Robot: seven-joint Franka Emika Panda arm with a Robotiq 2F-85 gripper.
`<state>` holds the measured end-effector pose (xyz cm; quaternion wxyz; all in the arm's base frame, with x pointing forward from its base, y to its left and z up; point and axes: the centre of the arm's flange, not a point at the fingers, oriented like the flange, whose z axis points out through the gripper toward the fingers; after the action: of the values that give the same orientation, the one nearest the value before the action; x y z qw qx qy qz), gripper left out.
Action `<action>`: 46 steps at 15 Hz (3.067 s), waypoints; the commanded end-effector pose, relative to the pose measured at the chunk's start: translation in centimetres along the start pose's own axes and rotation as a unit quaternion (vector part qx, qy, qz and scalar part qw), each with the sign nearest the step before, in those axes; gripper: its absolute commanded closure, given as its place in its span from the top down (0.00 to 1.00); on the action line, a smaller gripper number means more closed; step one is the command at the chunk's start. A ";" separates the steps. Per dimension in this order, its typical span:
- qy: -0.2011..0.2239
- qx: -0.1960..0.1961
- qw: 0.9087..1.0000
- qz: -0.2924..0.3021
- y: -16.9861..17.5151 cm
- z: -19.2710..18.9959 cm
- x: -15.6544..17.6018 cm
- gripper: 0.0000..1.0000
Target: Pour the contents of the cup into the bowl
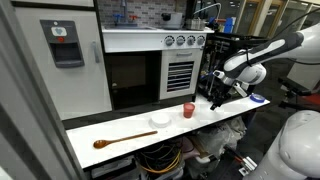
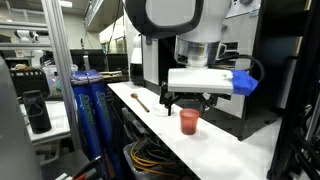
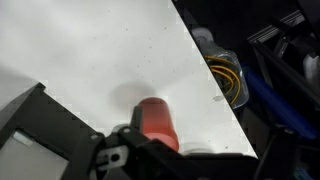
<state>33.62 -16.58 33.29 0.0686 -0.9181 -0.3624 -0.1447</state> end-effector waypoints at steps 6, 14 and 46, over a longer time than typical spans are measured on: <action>0.028 0.012 0.999 -0.032 0.1 1.8 0.2 1.00; 0.046 0.007 0.998 -0.046 0.2 2.1 0.2 1.00; 0.243 0.004 0.970 0.001 1.5 11.9 -4.3 1.00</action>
<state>32.42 -17.06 22.87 0.1572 -0.8604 -0.3282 -0.3567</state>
